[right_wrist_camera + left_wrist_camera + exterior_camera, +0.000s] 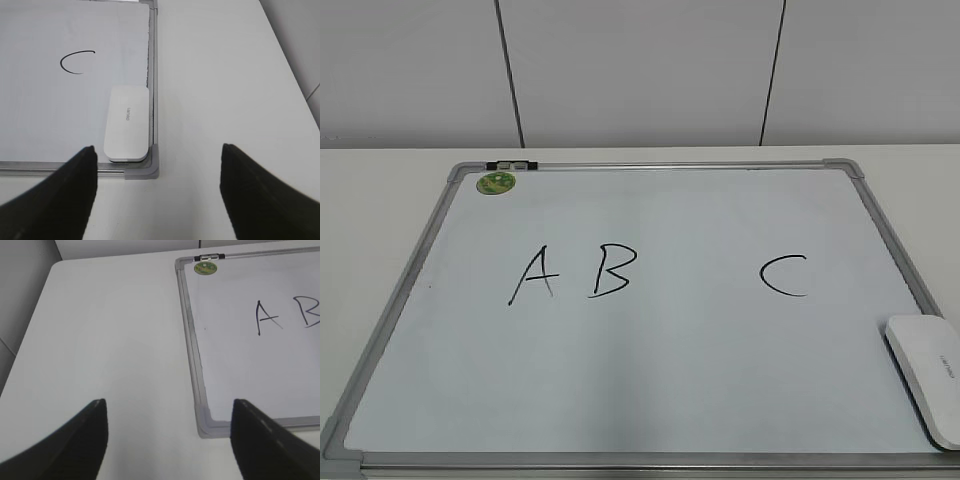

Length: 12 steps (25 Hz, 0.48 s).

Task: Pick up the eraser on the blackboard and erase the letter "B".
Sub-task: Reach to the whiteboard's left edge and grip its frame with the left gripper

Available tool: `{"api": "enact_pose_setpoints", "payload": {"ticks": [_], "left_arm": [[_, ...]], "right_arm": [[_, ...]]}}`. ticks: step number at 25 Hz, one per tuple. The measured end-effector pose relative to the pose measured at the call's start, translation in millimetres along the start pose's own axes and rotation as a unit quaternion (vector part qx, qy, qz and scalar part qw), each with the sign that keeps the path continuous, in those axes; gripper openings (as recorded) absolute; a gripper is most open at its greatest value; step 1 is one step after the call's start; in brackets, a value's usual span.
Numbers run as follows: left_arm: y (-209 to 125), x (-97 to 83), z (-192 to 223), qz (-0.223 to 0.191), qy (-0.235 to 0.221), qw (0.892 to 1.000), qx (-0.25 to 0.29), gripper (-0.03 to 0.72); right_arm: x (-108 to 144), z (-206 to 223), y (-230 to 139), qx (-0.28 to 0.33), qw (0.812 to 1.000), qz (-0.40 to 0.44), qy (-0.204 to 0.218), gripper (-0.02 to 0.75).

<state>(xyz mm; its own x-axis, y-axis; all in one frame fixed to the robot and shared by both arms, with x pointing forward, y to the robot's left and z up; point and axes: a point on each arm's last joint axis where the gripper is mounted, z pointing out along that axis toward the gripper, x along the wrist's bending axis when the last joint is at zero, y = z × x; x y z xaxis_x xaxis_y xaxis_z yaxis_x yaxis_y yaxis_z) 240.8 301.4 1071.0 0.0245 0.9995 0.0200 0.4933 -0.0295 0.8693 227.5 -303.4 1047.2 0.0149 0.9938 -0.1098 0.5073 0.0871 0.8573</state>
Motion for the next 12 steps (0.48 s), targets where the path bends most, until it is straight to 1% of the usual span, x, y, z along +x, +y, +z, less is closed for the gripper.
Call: {"api": "enact_pose_setpoints", "payload": {"ticks": [4, 6, 8, 12], "left_arm": [[33, 0.8, 12, 0.000, 0.000, 1.000, 0.010, 0.552], [50, 1.1, 27, 0.000, -0.001, 1.000, 0.026, 0.552], [64, 1.5, 44, 0.000, -0.001, 0.999, 0.046, 0.552], [89, 1.6, 84, -0.002, -0.005, 0.994, 0.111, 0.552]], "right_arm": [[0, 0, 0, 0.000, 1.000, 0.000, 0.000, 0.587], [0, 0, 0, 0.000, 1.000, 0.000, 0.000, 0.587], [0, 0, 0, 0.000, 1.000, 0.000, 0.000, 0.586], [0, 0, 0, 0.000, 1.000, 0.000, 0.000, 0.586]]}}
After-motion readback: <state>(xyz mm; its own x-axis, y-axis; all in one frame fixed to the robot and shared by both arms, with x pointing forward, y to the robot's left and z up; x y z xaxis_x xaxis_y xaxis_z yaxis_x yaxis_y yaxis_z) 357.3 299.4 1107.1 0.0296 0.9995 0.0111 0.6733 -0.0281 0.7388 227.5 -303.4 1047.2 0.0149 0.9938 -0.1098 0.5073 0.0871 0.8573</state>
